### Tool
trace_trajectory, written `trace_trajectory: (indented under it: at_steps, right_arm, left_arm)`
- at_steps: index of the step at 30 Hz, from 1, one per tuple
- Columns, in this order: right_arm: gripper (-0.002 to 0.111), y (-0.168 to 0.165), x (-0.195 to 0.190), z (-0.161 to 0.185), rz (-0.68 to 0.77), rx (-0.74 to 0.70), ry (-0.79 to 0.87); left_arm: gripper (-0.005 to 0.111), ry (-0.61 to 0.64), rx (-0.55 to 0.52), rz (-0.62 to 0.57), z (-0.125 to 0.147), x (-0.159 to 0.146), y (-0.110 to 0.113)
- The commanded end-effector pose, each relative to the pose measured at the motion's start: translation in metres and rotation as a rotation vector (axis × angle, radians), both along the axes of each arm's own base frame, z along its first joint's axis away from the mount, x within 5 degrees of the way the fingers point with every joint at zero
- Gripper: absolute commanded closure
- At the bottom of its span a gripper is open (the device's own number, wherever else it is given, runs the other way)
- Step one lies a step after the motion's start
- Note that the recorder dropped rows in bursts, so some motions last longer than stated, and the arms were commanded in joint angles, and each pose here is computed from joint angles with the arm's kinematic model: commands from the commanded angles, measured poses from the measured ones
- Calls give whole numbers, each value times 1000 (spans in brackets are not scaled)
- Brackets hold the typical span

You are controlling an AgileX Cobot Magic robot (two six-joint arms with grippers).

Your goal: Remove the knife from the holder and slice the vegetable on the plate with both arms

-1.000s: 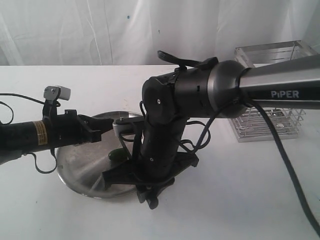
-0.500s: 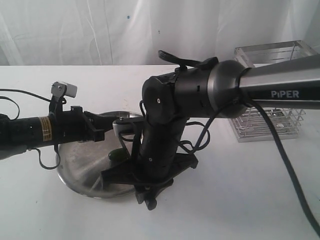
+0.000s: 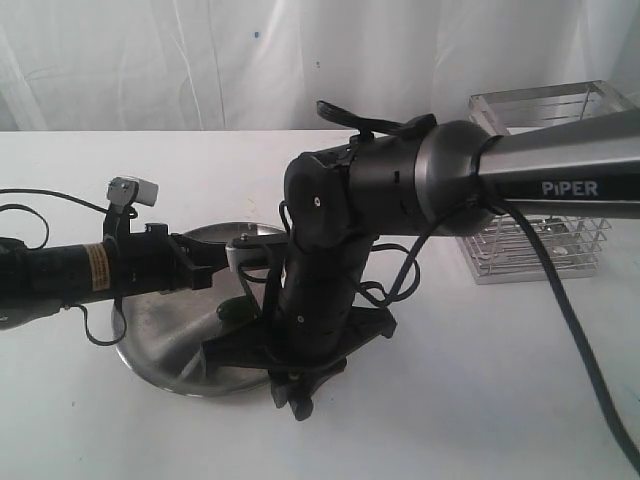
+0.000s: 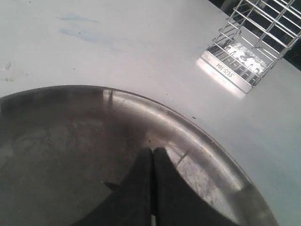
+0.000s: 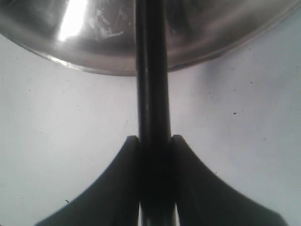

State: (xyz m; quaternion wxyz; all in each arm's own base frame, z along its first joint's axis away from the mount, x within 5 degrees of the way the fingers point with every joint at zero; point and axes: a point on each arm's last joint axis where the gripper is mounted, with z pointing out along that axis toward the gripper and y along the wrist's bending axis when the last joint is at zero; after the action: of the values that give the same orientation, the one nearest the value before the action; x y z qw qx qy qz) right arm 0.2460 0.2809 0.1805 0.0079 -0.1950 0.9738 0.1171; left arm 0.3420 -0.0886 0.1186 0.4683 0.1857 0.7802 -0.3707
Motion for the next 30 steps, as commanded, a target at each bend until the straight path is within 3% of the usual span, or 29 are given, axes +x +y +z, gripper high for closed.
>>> trace_trajectory:
  at_steps: [1, 30]
  right_arm:
    - [108, 0, 0, 1, -12, 4, 1]
    - [108, 2, 0, 1, -56, 31, 15]
  left_arm:
    - [107, -2, -41, -16, 2, 5, -3]
    - [107, 16, -45, -30, 2, 3, -4]
